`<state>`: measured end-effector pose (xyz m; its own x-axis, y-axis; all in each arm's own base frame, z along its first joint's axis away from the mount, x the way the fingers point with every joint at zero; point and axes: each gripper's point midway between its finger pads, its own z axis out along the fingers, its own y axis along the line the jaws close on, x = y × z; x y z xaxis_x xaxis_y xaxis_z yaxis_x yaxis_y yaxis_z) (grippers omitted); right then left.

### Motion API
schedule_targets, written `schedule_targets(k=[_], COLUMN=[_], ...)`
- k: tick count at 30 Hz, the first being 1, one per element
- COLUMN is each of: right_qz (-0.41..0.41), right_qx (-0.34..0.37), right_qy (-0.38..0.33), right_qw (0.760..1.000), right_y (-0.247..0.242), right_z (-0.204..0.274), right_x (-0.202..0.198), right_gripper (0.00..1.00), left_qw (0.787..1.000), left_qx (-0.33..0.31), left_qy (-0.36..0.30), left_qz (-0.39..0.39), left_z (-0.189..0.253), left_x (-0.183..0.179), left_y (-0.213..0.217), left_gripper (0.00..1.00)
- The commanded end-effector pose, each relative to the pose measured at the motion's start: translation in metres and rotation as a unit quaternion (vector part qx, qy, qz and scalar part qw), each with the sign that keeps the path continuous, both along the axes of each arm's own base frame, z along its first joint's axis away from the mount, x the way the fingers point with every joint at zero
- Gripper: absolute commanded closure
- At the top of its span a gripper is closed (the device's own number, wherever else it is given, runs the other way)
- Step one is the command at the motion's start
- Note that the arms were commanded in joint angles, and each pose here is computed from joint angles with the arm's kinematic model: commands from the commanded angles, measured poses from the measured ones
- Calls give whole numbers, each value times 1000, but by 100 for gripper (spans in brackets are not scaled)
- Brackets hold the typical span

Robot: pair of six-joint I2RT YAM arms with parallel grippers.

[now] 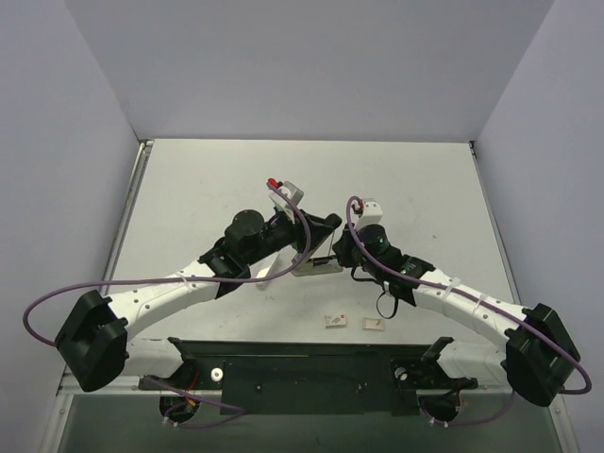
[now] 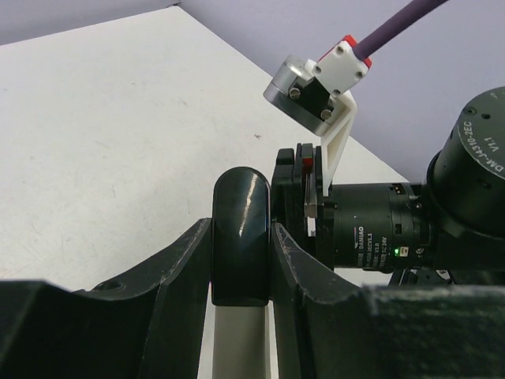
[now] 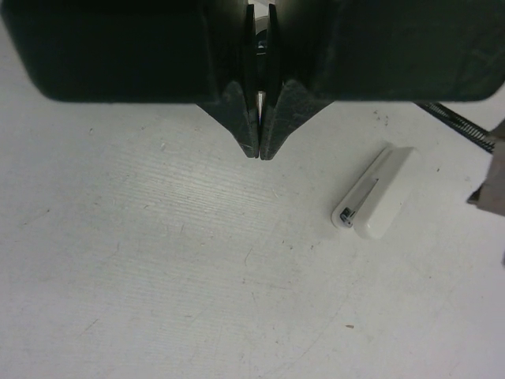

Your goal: Unload the staples from the stapler

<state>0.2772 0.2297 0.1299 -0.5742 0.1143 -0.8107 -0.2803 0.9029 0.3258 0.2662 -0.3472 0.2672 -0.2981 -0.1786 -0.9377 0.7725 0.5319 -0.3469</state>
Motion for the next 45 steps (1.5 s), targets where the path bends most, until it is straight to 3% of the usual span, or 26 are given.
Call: schedule_targets(k=[1, 23, 45], right_qz=[35, 74, 90], right_qx=[21, 64, 107], right_qy=[-4, -51, -88], right_qw=[999, 994, 986], right_y=[19, 42, 62], right_z=[-3, -2, 9], right_x=[-9, -26, -16], right_gripper=[100, 100, 100], left_qw=[986, 976, 983], left_qx=[-135, -179, -136], left_qy=[-97, -91, -82], left_qz=[25, 87, 91], left_z=[101, 95, 67], left_x=[9, 43, 86], left_y=[2, -2, -38], left_gripper=[100, 100, 100])
